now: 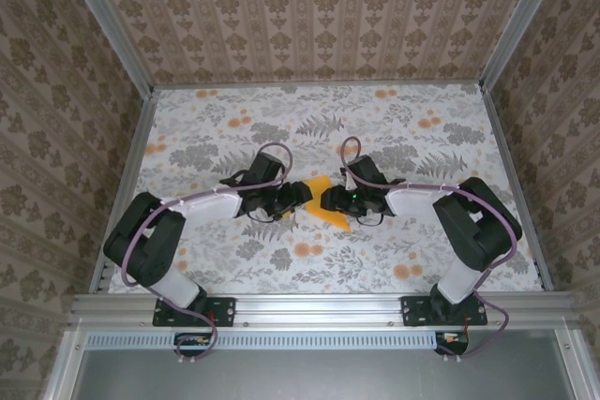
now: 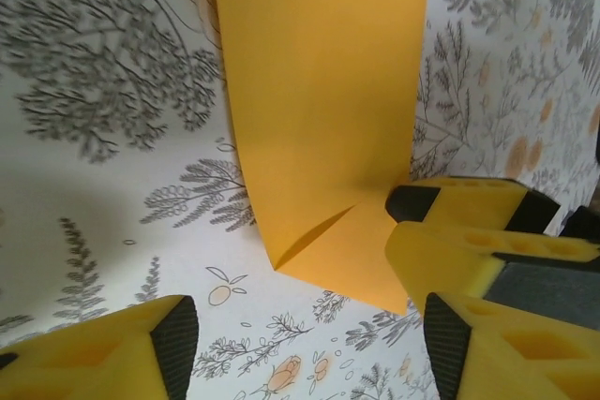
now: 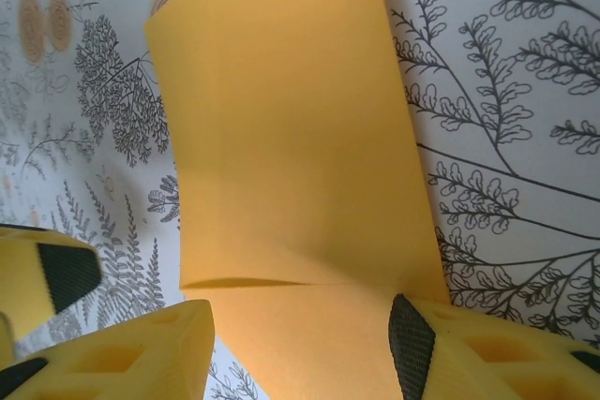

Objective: Fold a paper plane with a square sheet of paper (pick it up from the middle)
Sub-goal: Fold the wing for the fifth time at the center of the table.

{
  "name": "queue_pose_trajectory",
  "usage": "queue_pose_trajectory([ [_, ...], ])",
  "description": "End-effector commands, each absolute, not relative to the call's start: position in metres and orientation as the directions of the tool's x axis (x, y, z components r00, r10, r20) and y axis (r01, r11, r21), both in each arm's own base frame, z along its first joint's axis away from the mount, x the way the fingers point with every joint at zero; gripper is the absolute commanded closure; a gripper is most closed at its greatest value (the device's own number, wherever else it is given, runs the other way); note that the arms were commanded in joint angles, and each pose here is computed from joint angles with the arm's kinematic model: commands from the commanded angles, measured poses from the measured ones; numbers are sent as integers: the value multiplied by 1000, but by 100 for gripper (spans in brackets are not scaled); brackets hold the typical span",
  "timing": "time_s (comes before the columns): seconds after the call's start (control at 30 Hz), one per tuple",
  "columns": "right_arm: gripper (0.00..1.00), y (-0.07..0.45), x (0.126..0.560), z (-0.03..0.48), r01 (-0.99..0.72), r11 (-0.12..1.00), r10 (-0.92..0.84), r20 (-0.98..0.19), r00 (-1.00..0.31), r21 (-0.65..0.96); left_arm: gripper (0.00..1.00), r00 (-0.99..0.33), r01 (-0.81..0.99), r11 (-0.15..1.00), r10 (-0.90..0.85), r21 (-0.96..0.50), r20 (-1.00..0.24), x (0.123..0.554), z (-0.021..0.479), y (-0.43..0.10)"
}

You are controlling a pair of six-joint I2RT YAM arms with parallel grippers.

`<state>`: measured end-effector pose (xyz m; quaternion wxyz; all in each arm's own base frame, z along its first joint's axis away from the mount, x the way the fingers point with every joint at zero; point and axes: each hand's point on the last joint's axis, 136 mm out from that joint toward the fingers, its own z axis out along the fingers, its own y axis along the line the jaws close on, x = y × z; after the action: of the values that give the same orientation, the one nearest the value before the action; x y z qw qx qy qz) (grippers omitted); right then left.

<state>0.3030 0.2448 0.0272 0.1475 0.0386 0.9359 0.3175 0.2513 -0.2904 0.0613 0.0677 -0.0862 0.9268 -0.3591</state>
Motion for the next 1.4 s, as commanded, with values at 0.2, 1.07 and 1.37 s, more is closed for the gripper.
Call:
queue_pose_trajectory([
  [0.2,47,229,288,5,84,773,222,-144,-964,629,44,-968,-197,722,-250,-664,15,249,42,-302],
  [1.07,56,231,290,12,43,738,202,-159,-966,674,78,-979,-160,639,-200,-753,38,259,44,-337],
  [1.37,41,229,306,56,-183,762,106,-398,-911,622,92,-980,-149,644,-196,-750,27,259,45,-336],
])
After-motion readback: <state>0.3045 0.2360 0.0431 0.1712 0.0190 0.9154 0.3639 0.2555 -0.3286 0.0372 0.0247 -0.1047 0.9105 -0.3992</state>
